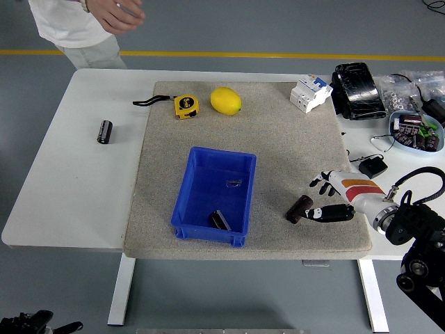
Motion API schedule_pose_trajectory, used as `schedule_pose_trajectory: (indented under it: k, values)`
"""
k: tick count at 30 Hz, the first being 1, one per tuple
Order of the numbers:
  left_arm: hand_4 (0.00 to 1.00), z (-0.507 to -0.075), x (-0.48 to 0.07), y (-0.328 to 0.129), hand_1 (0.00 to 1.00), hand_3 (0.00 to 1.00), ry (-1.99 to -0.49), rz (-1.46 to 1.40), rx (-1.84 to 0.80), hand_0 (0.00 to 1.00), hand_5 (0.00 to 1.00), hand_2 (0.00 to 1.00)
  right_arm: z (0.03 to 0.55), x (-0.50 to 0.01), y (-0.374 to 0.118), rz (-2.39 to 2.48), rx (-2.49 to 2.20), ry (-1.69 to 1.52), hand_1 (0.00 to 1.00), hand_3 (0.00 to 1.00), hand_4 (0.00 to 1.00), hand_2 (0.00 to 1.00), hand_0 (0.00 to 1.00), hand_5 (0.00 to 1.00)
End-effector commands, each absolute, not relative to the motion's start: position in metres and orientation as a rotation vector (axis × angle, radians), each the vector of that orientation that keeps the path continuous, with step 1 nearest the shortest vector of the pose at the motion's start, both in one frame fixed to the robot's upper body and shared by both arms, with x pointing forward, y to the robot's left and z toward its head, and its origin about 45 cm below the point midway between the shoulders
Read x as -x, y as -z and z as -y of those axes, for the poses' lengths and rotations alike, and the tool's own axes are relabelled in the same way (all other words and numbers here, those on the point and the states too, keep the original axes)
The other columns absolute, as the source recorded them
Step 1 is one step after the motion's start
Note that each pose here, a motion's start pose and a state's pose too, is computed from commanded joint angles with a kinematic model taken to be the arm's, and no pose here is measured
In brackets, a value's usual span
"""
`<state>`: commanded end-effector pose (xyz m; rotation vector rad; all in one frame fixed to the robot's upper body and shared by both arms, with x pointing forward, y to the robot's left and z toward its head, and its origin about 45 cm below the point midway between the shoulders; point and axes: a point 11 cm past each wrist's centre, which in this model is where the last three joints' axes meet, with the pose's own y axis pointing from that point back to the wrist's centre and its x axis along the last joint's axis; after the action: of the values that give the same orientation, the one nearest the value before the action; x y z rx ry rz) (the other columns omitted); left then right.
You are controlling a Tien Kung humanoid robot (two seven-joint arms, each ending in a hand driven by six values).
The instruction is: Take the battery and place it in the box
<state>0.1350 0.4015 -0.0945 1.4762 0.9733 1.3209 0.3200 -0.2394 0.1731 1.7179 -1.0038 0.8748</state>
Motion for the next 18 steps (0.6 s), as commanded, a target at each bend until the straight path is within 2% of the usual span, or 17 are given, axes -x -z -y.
schedule_pose_trajectory:
  k: [2,13,14,18]
  values:
    - [0.619,-0.4013,-0.1358,0.0944,0.626,0.652,-1.324,-0.967,-1.475,0.603,0.662,0.723,0.2386,-0.3201,-0.1733,0.998,-1.718,-0.878,0.547,0.71,0.998,0.602,0.531,0.608]
    - [0.614,-0.3998,-0.1375,0.0946,0.622,0.643,-1.32,-0.954,-1.475,0.612,0.652,0.721,0.2389,-0.3198,-0.172,0.979,-1.726,-0.861,0.547,0.711,0.998,0.603,0.529,0.609]
    - [0.65,-0.3996,-0.1373,0.0947,0.623,0.65,-1.319,-0.955,-1.475,0.614,0.683,0.718,0.2392,-0.3199,-0.172,0.98,-1.725,-0.861,0.546,0.711,0.998,0.603,0.53,0.611]
    - [0.65,-0.3985,-0.1357,0.0955,0.623,0.65,-1.315,-0.958,-1.474,0.614,0.683,0.718,0.2412,-0.3207,-0.1726,0.992,-1.72,-0.86,0.546,0.711,0.998,0.603,0.53,0.611]
